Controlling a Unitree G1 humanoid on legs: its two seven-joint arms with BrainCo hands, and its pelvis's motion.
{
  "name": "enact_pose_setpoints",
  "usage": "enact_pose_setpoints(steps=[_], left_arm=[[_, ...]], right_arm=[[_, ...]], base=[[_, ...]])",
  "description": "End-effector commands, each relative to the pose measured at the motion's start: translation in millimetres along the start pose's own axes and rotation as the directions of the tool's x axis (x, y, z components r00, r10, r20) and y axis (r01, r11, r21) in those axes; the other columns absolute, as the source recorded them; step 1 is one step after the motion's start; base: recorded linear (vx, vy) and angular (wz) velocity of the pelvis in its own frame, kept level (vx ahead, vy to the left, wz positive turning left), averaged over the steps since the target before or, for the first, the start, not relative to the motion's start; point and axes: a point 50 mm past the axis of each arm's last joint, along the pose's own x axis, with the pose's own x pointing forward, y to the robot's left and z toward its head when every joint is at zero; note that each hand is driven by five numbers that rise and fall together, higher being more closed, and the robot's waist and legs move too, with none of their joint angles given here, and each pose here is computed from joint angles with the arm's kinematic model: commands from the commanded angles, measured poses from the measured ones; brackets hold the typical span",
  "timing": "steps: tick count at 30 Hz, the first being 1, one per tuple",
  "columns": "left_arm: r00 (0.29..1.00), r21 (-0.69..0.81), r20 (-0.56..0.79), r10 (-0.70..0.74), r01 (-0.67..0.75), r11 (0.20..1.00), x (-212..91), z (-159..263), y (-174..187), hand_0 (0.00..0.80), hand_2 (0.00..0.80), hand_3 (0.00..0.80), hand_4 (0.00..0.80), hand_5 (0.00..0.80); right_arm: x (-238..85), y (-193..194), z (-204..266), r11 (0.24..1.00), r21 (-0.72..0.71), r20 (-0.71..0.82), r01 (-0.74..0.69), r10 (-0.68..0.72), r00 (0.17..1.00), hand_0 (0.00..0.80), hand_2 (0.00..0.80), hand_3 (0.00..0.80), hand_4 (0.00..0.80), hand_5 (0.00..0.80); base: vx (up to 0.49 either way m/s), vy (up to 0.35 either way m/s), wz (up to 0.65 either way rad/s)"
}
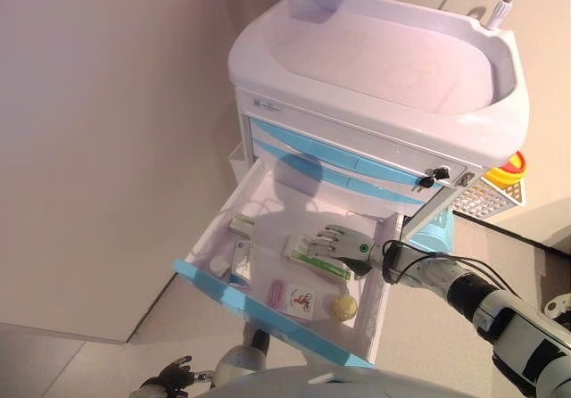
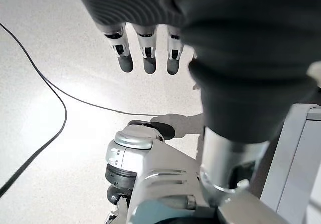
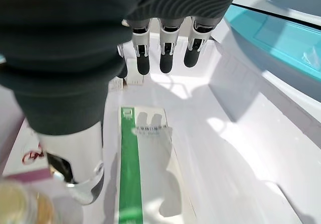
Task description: Open the drawer and pick up the medicine
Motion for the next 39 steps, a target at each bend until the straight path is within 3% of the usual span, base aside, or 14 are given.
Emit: enact_pose_setpoints(steps=[1, 18, 39], left_arm=[[1.000, 0.086, 0.006, -0.001, 0.000, 0.996, 1.0, 7.3, 6.8, 0.000, 0.000, 0.000, 0.000, 0.000], [1.000, 0.100, 0.023, -0.008, 0.005, 0.995, -0.2, 0.7, 1.0, 0.000, 0.000, 0.000, 0.000, 0.000], [0.998, 0.166, 0.059, -0.015, 0.005, 0.986, 0.6, 1.7, -10.9, 0.000, 0.000, 0.000, 0.000, 0.000]], right_arm=[[-11.5, 1.8, 2.4, 0.999, -0.034, 0.058, 0.019, -0.017, 0.998, 0.000, 0.000, 0.000, 0.000, 0.000], [-27.5, 17.2, 35.4, 0.994, 0.097, 0.185, 0.041, -0.059, 0.981, 0.000, 0.000, 0.000, 0.000, 0.000], [-6.2, 17.8, 42.7, 0.986, 0.152, 0.098, 0.062, -0.077, 0.992, 0.000, 0.000, 0.000, 0.000, 0.000]], base=[[0.000, 0.000, 0.00], [-0.001, -0.001, -0.03], [-0.016, -0.012, 0.03]])
